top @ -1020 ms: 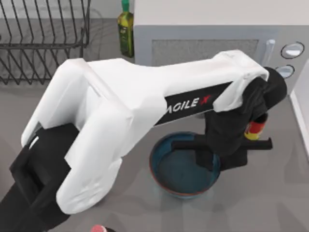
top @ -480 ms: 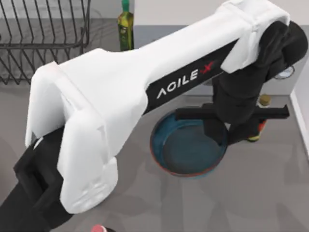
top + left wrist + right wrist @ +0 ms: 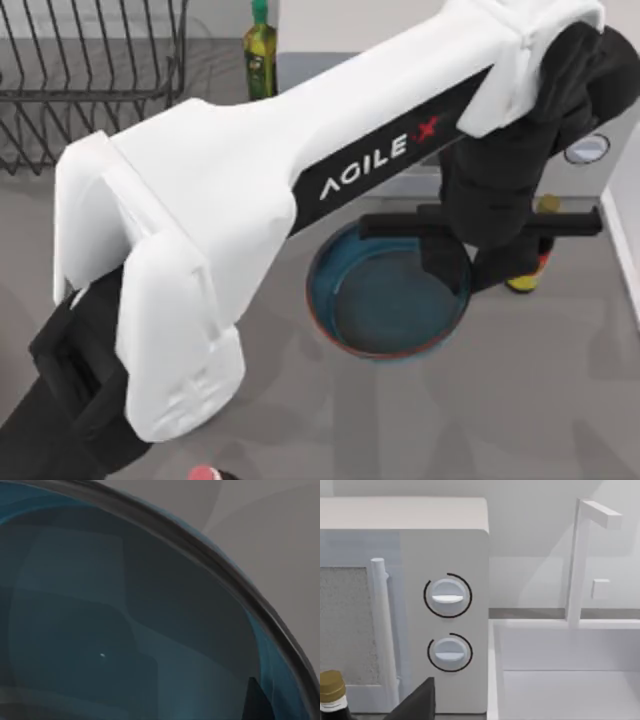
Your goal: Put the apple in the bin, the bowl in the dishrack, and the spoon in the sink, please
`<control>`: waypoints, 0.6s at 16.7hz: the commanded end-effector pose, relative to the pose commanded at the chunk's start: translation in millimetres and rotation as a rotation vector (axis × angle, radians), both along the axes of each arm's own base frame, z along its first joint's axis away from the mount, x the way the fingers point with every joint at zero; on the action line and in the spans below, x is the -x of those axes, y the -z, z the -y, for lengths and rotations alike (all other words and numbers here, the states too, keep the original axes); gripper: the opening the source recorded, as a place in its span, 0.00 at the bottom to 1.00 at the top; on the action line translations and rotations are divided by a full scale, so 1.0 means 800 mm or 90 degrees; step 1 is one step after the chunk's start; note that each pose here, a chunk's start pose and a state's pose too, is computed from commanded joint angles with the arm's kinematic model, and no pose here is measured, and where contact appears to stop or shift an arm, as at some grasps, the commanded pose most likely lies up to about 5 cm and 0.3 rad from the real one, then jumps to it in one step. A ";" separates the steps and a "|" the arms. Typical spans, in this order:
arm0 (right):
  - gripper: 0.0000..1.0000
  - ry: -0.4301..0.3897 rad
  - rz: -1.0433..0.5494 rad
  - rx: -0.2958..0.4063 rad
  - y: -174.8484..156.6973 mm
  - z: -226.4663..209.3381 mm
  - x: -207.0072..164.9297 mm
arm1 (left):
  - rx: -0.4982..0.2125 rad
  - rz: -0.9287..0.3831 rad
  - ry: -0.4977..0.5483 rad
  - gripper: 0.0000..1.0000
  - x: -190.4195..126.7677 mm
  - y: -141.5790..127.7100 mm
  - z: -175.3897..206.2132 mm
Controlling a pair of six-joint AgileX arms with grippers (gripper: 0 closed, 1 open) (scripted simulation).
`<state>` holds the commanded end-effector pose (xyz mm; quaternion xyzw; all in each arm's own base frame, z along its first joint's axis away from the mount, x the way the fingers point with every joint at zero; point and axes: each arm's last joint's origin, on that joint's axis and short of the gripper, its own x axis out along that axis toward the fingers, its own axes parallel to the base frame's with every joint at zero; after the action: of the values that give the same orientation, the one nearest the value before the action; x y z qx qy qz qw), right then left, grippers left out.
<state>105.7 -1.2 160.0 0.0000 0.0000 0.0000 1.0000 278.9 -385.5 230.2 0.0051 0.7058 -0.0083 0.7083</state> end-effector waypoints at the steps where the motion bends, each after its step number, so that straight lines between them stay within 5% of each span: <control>1: 1.00 0.000 0.000 0.000 0.000 0.000 0.000 | 0.007 0.005 0.002 0.00 0.000 -0.004 -0.001; 6: 1.00 0.000 0.000 0.000 0.000 0.000 0.000 | 0.121 0.101 0.010 0.00 -0.013 -0.082 -0.049; 10: 1.00 0.000 0.000 0.000 0.000 0.000 0.000 | 0.268 0.297 -0.016 0.00 -0.029 -0.193 -0.165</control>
<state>105.7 -1.2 160.0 0.0000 0.0000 0.0000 1.0000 301.8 -253.1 384.4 -0.1483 0.5070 -0.1442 0.8367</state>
